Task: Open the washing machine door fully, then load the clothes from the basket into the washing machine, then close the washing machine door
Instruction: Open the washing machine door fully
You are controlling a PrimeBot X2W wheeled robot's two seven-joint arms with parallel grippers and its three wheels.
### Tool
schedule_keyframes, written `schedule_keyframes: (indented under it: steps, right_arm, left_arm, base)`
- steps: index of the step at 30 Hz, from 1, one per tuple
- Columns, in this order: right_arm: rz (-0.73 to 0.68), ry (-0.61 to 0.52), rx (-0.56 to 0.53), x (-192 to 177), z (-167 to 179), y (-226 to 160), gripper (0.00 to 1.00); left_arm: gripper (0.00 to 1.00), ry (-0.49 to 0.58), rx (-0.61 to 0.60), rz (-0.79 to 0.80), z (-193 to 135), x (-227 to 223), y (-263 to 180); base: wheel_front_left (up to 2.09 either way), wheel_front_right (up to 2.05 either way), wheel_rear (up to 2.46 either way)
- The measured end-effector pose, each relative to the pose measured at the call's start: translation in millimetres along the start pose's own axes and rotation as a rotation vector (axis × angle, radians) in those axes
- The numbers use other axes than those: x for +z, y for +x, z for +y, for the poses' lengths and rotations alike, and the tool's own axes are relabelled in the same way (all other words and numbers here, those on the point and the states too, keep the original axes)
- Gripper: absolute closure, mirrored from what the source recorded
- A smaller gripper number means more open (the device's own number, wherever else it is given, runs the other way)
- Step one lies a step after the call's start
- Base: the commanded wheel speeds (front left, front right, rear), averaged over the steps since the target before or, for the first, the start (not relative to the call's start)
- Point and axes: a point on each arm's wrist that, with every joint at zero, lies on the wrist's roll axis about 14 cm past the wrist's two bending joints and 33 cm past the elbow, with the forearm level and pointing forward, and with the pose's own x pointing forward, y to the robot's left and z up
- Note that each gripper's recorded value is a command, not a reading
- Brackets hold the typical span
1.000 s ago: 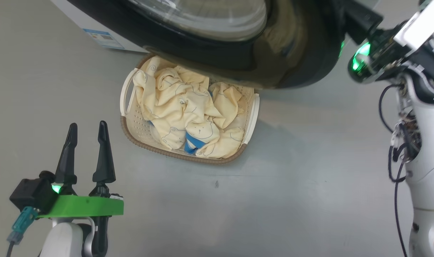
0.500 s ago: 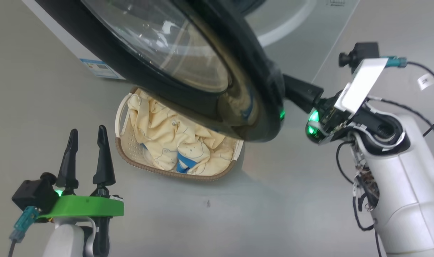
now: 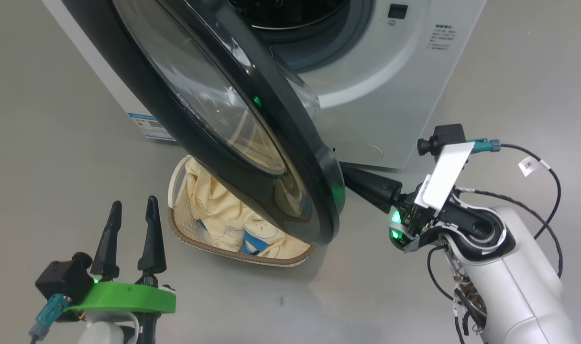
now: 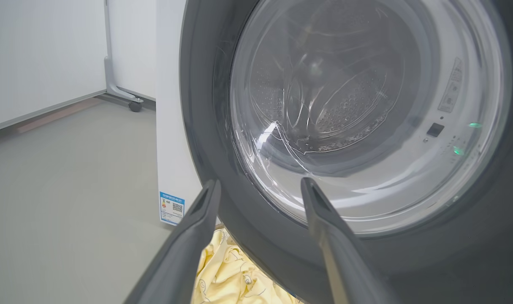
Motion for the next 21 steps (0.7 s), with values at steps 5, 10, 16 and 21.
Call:
schedule_keyframes:
  steps: [5, 10, 16, 21]
  right_arm:
    - [0.032, 0.001, -0.001, -18, 2, 7, 1.0]
    - [0.064, 0.003, 0.011, -34, 7, 16, 1.0]
    - [0.147, 0.011, 0.072, -63, 26, 35, 1.0]
    - [0.175, 0.015, 0.088, -77, 32, 43, 1.0]
  left_arm:
    - [0.0, -0.005, 0.023, -0.017, 5, 8, -12]
    - [0.0, -0.019, 0.053, -0.042, 12, 18, -24]
    - [0.0, -0.02, 0.092, -0.077, 23, 31, -39]
    - [0.0, -0.017, 0.118, -0.105, 29, 41, -50]
  base:
    - [0.0, 0.0, 0.0]
    - [0.0, 0.0, 0.0]
    - [0.0, 0.0, 0.0]
    - [0.0, 0.0, 0.0]
